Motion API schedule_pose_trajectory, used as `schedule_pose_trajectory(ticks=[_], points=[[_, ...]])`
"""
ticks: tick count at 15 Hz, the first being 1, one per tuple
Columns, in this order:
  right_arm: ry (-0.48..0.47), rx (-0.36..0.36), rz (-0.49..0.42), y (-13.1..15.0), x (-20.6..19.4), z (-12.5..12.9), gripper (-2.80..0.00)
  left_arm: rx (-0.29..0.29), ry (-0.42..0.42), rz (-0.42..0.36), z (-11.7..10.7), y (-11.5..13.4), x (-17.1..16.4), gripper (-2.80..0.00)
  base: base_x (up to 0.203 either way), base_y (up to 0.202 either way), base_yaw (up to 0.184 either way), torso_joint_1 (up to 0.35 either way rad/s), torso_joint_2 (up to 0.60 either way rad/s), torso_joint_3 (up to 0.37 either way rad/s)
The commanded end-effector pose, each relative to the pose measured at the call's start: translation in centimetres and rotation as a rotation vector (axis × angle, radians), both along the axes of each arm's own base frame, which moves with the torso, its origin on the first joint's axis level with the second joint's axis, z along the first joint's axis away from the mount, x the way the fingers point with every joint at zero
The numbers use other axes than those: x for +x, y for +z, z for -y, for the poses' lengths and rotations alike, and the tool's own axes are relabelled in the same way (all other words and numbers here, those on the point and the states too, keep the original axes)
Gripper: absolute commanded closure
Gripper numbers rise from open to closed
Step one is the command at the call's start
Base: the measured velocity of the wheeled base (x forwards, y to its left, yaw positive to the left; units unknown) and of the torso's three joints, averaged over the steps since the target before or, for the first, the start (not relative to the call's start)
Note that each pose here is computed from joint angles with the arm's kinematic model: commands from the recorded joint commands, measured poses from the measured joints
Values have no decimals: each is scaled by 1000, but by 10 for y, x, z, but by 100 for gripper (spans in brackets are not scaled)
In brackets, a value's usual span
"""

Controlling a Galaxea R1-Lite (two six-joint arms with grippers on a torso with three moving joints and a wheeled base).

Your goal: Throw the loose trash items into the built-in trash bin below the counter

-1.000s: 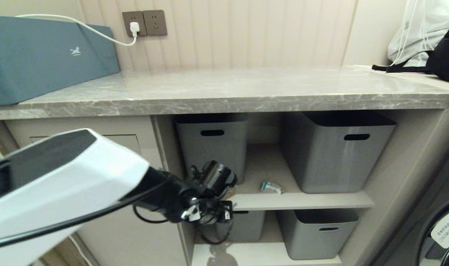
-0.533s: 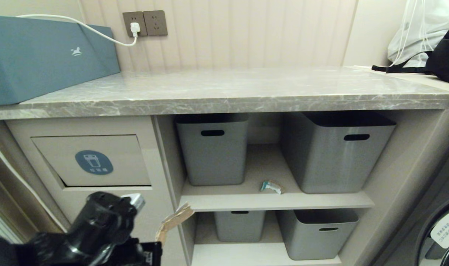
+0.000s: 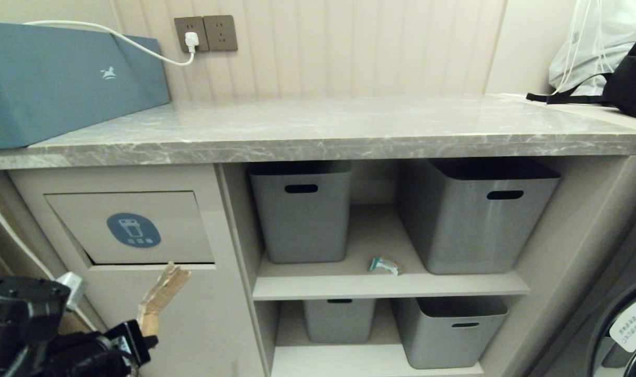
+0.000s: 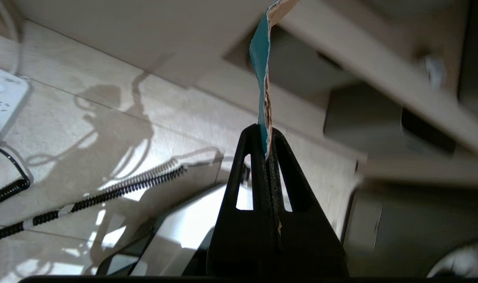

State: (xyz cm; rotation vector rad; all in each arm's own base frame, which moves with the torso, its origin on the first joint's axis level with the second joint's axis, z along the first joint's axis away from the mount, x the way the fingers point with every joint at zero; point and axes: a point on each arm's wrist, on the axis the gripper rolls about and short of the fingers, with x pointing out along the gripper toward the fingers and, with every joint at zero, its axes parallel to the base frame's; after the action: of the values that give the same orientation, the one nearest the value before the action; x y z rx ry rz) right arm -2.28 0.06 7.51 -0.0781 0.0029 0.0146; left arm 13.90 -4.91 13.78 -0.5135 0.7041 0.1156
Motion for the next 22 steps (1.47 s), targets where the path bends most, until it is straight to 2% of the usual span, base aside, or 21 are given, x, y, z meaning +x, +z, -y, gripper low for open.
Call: schedule_pose_trajectory(ticks=[1,2,4,6,9,12,14,16,19,22], points=[[1,1,-1,0,0,0,0,-10,121,21,-16,5,7,0,0,0,0,0,0,0],[1,1,-1,0,0,0,0,-20,171,30,-22,7,11,0,0,0,0,0,0,0],[1,1,-1,0,0,0,0,-100,268,9,-28,6,29,0,0,0,0,0,0,0],[1,-2,-3,0,0,0,0,-180,393,0,-43,-1,58,0,0,0,0,0,0,0],[-1,0,-3,0,0,0,0,-399,535,63,-56,-12,98,0,0,0,0,0,0,0],[1,1,-1,0,0,0,0,-671,775,111,-73,-21,139,0,0,0,0,0,0,0],[1,1,-1,0,0,0,0,-789,863,136,-79,-23,163,0,0,0,0,0,0,0],[1,0,-2,0,0,0,0,-838,901,167,-83,-24,187,0,0,0,0,0,0,0],[2,-3,-3,0,0,0,0,-833,934,186,-87,-38,219,0,0,0,0,0,0,0],[2,-2,-3,0,0,0,0,-845,920,222,-90,-56,241,0,0,0,0,0,0,0]])
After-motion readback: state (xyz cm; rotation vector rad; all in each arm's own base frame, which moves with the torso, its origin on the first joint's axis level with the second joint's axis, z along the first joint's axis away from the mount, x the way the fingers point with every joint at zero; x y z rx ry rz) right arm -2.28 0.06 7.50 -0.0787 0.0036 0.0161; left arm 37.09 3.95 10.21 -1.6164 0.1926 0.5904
